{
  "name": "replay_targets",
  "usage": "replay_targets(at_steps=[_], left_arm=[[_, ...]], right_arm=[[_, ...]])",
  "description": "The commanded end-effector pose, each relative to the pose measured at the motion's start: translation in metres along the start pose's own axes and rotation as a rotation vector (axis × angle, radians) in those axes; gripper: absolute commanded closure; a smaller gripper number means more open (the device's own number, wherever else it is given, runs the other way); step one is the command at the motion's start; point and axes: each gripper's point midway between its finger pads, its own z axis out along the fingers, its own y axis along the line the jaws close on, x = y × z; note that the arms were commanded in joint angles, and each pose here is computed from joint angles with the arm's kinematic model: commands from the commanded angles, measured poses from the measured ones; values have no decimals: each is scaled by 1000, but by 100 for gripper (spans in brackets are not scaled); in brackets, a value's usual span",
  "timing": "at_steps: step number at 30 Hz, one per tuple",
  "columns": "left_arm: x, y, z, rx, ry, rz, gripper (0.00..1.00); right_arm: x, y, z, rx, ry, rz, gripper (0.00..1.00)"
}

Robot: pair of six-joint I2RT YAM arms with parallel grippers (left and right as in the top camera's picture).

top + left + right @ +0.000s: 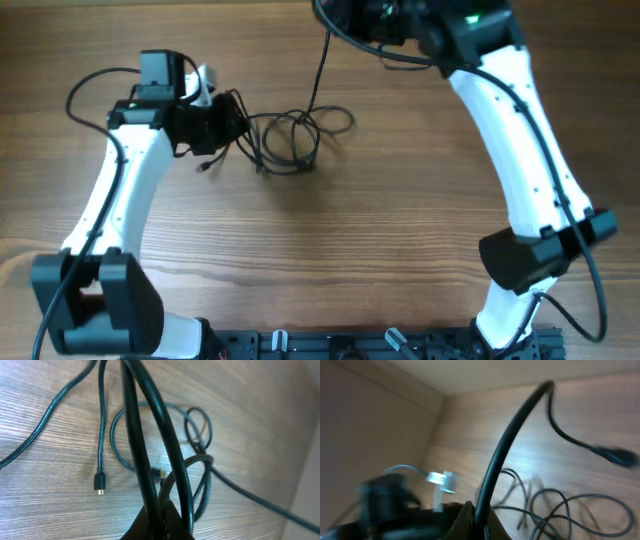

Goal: Untangle cables

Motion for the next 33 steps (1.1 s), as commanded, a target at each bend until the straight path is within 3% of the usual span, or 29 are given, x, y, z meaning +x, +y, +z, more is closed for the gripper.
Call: replay_targets(at_steps=[1, 7, 15, 27, 33], left_arm=[[8, 19, 26, -119, 35, 1, 96], [13, 51, 54, -247, 78, -39, 96], [8, 99, 82, -427, 68, -75, 96], [3, 133, 111, -527, 58, -72, 96], [-10, 135, 111, -540, 1, -58, 96]], right_arm=[[-32, 44, -50, -83, -125, -78, 96], [-69, 73, -116, -134, -292, -135, 96], [-67, 105, -168, -254, -330, -178, 96], [-96, 115, -255, -441, -429, -172, 96], [-102, 118, -266, -466, -456, -186, 96]])
